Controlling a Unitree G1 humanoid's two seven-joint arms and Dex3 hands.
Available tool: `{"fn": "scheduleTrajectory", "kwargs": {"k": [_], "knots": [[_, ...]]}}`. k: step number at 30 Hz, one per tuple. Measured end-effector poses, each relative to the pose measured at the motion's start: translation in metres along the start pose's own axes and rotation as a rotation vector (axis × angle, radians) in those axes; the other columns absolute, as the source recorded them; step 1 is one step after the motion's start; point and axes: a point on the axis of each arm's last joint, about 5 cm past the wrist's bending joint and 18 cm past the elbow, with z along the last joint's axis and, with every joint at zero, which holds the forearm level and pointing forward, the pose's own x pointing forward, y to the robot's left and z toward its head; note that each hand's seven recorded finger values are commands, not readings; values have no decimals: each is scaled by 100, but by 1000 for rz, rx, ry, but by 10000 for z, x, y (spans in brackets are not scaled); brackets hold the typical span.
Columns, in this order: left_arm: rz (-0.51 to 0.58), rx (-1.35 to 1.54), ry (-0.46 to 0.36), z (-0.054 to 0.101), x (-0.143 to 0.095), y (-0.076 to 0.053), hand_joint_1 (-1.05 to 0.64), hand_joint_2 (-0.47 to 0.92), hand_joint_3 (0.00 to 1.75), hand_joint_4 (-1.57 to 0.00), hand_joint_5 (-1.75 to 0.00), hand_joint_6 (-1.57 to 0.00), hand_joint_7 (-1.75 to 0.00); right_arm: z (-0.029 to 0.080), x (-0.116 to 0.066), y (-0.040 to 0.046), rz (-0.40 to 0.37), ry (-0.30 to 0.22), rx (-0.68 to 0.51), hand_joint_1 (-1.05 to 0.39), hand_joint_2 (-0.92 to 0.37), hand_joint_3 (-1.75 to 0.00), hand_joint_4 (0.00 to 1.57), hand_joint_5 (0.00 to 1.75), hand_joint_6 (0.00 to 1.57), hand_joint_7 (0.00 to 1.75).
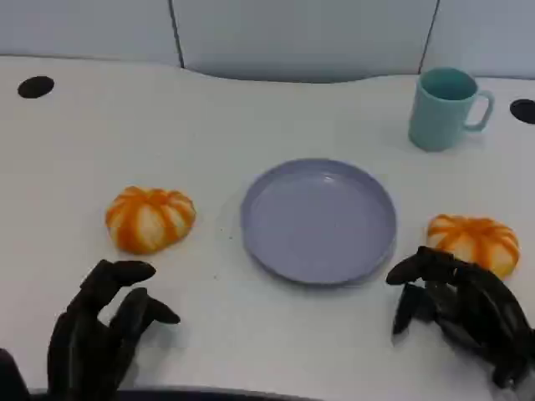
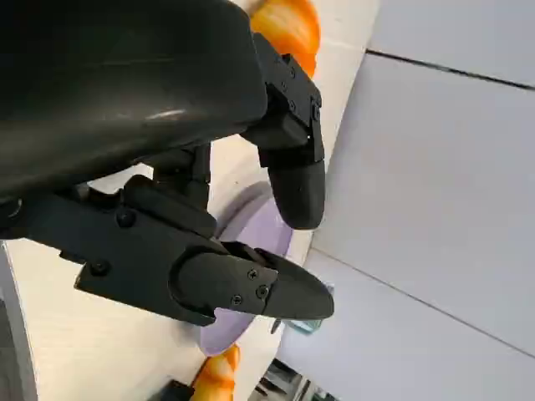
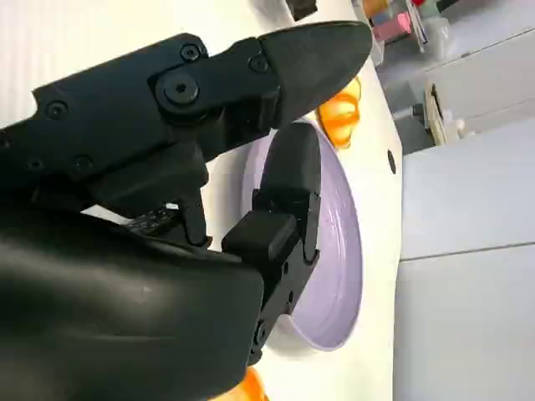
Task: Grasp the bread from the table and place it into the plate.
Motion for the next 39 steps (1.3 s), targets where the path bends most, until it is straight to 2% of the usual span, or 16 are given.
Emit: {"fn": "scheduleTrajectory", "kwargs": {"k": [17, 23, 26, 33, 36, 39], "knots": [[-6, 10, 5, -1, 0, 9, -70, 92, 24, -50, -175, -39, -137, -1, 6, 2, -6, 3, 12, -57, -92, -12, 63, 157, 72, 105], [-6, 13, 2, 1, 0, 9, -71, 92, 21, -51, -175, -40, -138, -5, 3, 2, -4, -1, 8, -58, -92, -13, 62, 158, 72, 104], [-9, 26, -7, 7, 0, 7, -71, 92, 22, -47, -175, -40, -138, -7, -2, 4, -10, -3, 2, -58, -92, -12, 60, 159, 72, 105], [-56, 201, -109, 106, 9, 1, -73, 92, 25, -37, -172, -37, -129, -17, -11, 6, -7, -5, 10, -57, -92, -12, 60, 159, 72, 105], [-97, 307, -117, 207, 28, 46, -70, 92, 27, -29, -170, -32, -121, -13, -10, 6, -7, -5, 12, -57, -92, -13, 60, 158, 72, 105], [-152, 413, -116, 325, 69, 79, -67, 92, 21, -17, -164, -27, -115, -13, -12, 7, -12, -1, 15, -56, -92, -11, 62, 157, 72, 105]]}}
